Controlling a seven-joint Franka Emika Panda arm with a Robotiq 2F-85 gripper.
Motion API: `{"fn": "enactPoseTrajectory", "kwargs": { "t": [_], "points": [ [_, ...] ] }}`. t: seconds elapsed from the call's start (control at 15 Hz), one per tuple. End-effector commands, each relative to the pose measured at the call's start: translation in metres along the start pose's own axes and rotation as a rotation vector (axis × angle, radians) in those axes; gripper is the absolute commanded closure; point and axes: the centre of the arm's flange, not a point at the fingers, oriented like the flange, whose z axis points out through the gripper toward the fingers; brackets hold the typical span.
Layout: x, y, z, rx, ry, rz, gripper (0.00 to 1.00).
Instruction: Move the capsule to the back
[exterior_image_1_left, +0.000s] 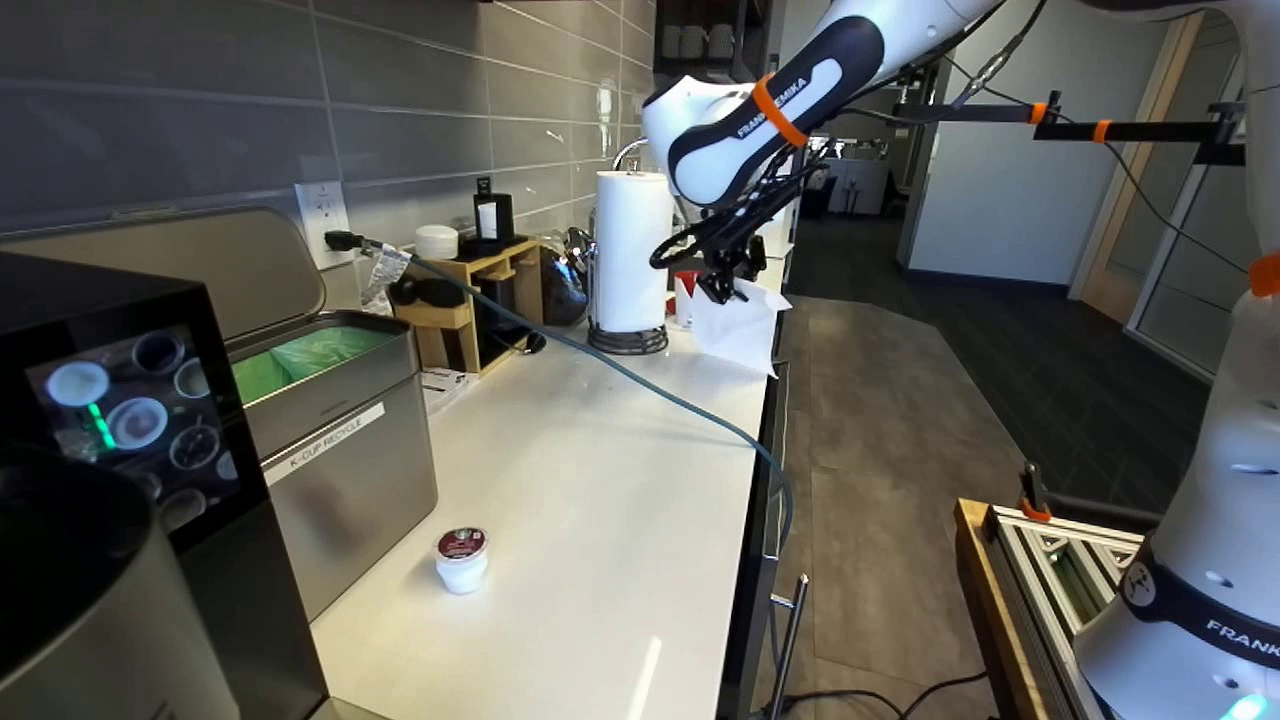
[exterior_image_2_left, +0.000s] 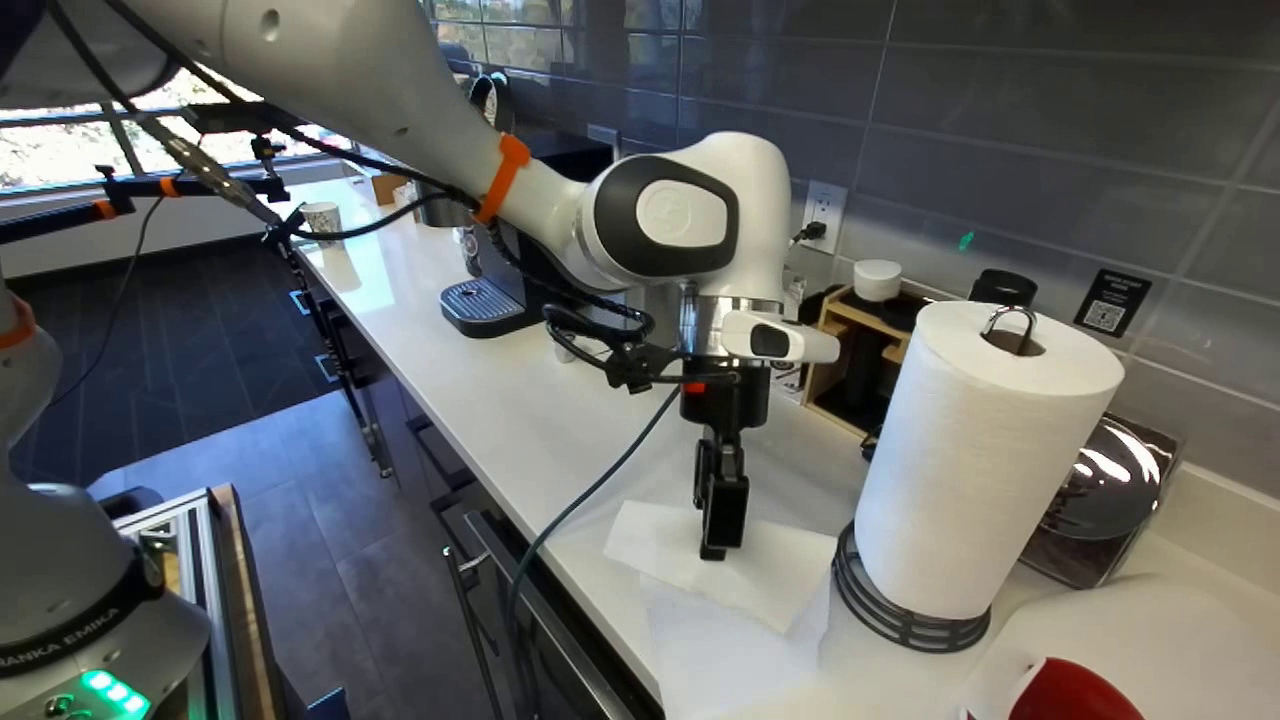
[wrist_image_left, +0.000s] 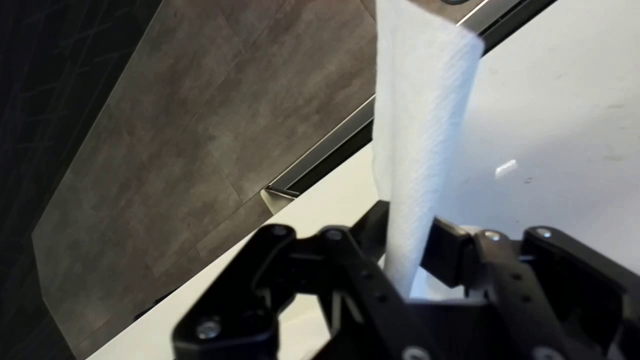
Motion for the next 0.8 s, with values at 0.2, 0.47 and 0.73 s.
{"fn": "enactPoseTrajectory", "kwargs": {
  "t": [0.2,0.47,0.73],
  "points": [
    [0.035,-0.040,0.035,0.094,-0.130,-0.008,0.97],
    [0.038,-0.052,0.057,0.099,-0.228,0.000,0.97],
    [0.040,-0.062,0.069,0.123,-0.290,-0.014,0.97]
  ]
}}
